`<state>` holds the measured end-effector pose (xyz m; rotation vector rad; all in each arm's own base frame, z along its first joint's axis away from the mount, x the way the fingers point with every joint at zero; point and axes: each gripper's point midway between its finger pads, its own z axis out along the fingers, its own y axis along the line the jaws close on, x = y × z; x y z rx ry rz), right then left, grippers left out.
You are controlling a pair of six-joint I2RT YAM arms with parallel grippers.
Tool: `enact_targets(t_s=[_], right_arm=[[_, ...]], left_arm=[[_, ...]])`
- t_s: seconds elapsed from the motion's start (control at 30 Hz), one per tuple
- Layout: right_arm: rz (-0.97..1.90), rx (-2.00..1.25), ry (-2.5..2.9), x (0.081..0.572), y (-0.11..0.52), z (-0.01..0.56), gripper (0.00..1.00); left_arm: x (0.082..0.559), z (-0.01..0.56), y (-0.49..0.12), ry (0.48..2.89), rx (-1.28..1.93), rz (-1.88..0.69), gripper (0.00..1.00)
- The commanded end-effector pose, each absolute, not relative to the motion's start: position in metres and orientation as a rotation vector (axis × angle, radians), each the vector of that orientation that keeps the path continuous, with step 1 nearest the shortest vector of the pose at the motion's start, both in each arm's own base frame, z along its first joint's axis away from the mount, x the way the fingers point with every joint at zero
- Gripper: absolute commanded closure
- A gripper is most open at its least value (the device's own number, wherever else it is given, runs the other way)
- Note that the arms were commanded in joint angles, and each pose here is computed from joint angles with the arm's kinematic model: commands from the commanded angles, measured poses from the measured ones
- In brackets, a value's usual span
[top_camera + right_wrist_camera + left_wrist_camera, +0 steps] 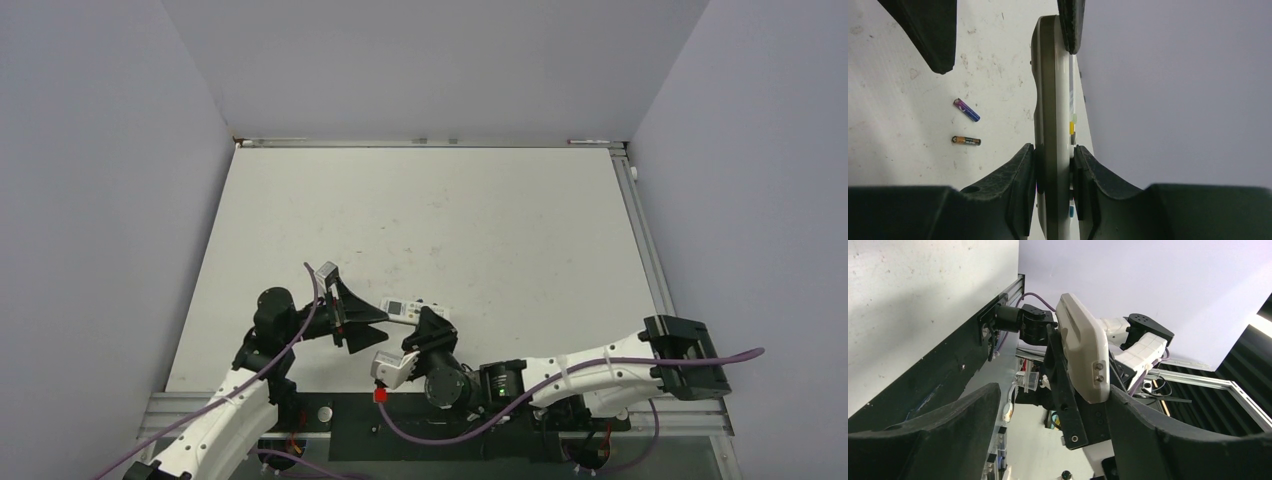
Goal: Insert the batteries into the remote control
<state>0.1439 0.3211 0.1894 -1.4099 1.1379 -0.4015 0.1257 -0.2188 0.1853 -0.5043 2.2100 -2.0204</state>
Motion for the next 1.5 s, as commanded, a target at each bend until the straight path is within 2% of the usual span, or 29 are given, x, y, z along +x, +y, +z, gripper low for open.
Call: enact_targets(t_s=[0.0,0.4,0.77,1.47], right_arm=[[-0.288,-1.293,1.244,0.151,0.31,0.205,0.91],[-0.071,-1.23,1.424,0.161,0.293,0.203,0.92],[0.18,-1.185,1.568,0.16,0.292,0.205,0.91],[0.761,-1.149,1.92,0.153,0.296,0.204,0.91]], left_arm=[[0.129,0.192,-0.219,2.153,-0.366,-1.997,0.25],[0.134,0.2,-0.219,2.126,-0.228,-1.916,0.13],[0.132,0.213,-0.218,2.087,-0.026,-1.826,0.06],[0.128,0.233,-0.213,2.072,0.365,-1.584,0.04]])
